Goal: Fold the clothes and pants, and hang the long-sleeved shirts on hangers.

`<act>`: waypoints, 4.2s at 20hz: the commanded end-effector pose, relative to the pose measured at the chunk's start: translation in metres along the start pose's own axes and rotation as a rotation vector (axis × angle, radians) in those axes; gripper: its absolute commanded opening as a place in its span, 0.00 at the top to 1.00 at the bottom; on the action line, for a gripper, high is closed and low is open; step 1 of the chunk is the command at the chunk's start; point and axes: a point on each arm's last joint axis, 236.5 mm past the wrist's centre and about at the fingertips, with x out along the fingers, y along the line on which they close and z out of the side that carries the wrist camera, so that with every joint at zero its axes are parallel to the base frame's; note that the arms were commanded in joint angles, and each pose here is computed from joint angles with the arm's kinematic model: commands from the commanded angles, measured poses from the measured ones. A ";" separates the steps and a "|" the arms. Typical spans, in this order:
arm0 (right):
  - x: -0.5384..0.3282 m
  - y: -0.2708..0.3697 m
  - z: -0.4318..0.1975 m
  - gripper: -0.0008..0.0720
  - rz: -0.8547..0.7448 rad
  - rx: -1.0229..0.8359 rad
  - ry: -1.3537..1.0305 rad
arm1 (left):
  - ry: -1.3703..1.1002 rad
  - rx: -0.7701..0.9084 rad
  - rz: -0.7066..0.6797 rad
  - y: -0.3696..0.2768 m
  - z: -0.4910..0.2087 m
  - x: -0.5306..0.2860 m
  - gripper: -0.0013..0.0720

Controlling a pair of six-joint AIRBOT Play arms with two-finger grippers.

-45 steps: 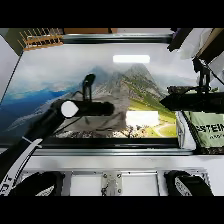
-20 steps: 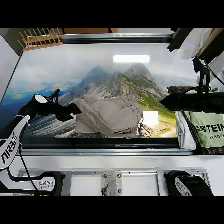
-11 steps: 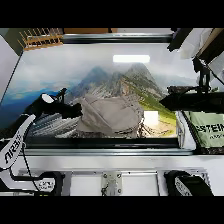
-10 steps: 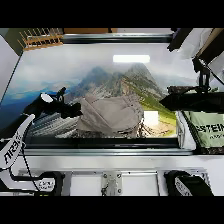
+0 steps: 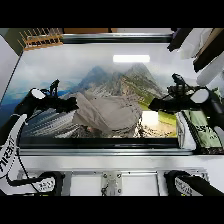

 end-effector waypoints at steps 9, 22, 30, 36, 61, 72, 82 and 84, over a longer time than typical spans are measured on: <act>0.154 0.011 0.037 0.08 0.170 0.174 0.132 | -0.016 0.005 0.001 -0.001 0.004 -0.002 0.97; -0.062 0.141 0.165 0.95 0.214 -0.339 -0.386 | -0.577 0.259 -0.076 -0.110 0.087 -0.216 0.97; -0.336 0.233 0.095 0.95 0.322 -0.548 -0.868 | -1.144 0.606 -0.171 -0.245 -0.032 -0.463 0.97; -0.368 0.202 0.033 0.95 0.206 -0.456 -0.814 | -1.338 0.652 -0.226 -0.266 -0.092 -0.522 0.97; -0.131 0.026 0.111 0.27 -0.081 -0.078 -0.413 | -0.249 0.039 0.192 0.016 0.096 -0.175 0.06; -0.109 0.057 0.038 0.27 -0.001 -0.119 -0.315 | 0.088 -0.295 0.136 0.098 -0.144 -0.012 0.06; -0.107 0.053 0.031 0.27 -0.003 -0.106 -0.285 | 0.152 -0.156 0.095 0.053 -0.125 0.017 0.81; -0.099 0.031 0.021 0.27 -0.035 -0.061 -0.238 | 0.115 -0.125 0.089 0.047 -0.116 0.008 0.97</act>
